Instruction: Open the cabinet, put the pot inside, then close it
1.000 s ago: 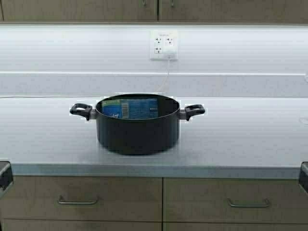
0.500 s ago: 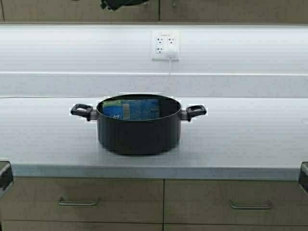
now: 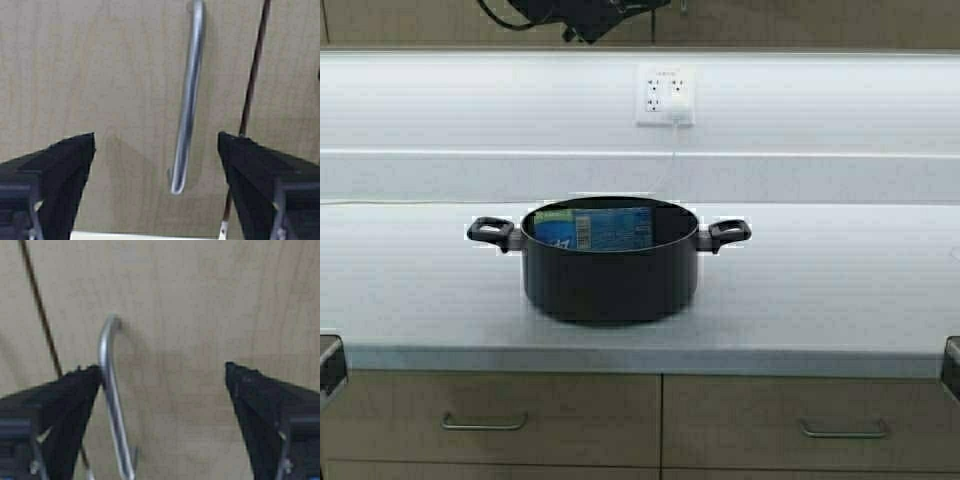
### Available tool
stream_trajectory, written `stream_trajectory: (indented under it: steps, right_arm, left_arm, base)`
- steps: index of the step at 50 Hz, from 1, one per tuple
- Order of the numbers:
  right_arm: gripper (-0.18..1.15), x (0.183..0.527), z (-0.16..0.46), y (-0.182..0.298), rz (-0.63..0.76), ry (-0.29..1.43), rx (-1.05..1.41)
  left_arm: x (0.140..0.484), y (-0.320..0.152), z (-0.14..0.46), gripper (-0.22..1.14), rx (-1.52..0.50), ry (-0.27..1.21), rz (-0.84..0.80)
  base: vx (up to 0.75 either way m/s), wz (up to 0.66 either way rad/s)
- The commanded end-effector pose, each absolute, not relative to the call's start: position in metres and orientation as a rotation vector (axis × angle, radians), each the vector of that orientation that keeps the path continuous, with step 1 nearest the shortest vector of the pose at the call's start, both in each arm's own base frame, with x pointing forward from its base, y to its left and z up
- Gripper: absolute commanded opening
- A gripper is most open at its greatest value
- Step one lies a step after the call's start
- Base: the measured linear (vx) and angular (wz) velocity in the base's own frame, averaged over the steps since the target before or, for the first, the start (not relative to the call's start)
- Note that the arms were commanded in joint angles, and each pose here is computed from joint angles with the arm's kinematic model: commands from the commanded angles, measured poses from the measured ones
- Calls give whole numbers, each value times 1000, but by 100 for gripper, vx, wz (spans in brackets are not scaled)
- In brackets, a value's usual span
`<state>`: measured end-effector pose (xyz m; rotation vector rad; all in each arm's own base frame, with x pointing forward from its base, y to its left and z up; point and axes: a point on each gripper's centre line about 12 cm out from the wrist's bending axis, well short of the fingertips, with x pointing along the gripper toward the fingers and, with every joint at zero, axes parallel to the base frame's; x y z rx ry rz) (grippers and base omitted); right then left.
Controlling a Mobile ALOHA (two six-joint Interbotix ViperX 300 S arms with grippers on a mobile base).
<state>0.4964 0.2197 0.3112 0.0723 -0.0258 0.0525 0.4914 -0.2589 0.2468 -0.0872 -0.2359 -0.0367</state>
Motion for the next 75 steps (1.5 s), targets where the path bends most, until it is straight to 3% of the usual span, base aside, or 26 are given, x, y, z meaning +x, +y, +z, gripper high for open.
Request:
stream_trajectory:
  steps: [1,14,18,23,26,29,32,35,37,40,44,51,75]
  right_arm:
    - [104,496,334,223,25,-98,98]
    - [103,496,330,227,11,-107,89]
    - [96,496,327,232,16,-105,86]
    - [70,498,324,236,21,-103,85]
    - [43,500,322,239,27,-100,85]
    - [12,501,327,240,33,-108,94]
    - [-7,501,330,242,45,-105,97]
    - [-2,500,332,242,51,-105,99]
    - [5,498,335,244,56,-109,100]
    - [11,493,336,244,63,-107,97]
    - [8,481,337,242,74,-95,89]
    - [6,454,337,236,109,-58,73]
    - [6,359,354,203,330,51,12]
  left_arm:
    - [499,-263,269,102,-115,-293,-30]
    - [502,-260,267,102,-114,-291,-22]
    - [502,-260,266,101,-114,-289,-21]
    - [502,-260,267,96,-114,-290,-19]
    - [502,-259,268,84,-120,-287,-16]
    - [501,-259,269,62,-136,-261,-18]
    - [501,-260,268,28,-155,-217,-29]
    - [499,-260,268,-6,-163,-180,-49]
    - [497,-260,269,-16,-166,-168,-58]
    - [491,-257,273,-5,-167,-159,-65]
    - [479,-255,275,11,-171,-135,-85]
    - [455,-246,281,4,-156,-70,-135]
    - [385,-206,298,4,-33,74,-296]
  base:
    - [1,1]
    - [2,0]
    - [2,1]
    - [1,0]
    - [0,0]
    - [0,0]
    - [0,0]
    - [0,0]
    - [0,0]
    - [0,0]
    - [0,0]
    - [0,0]
    - [1,0]
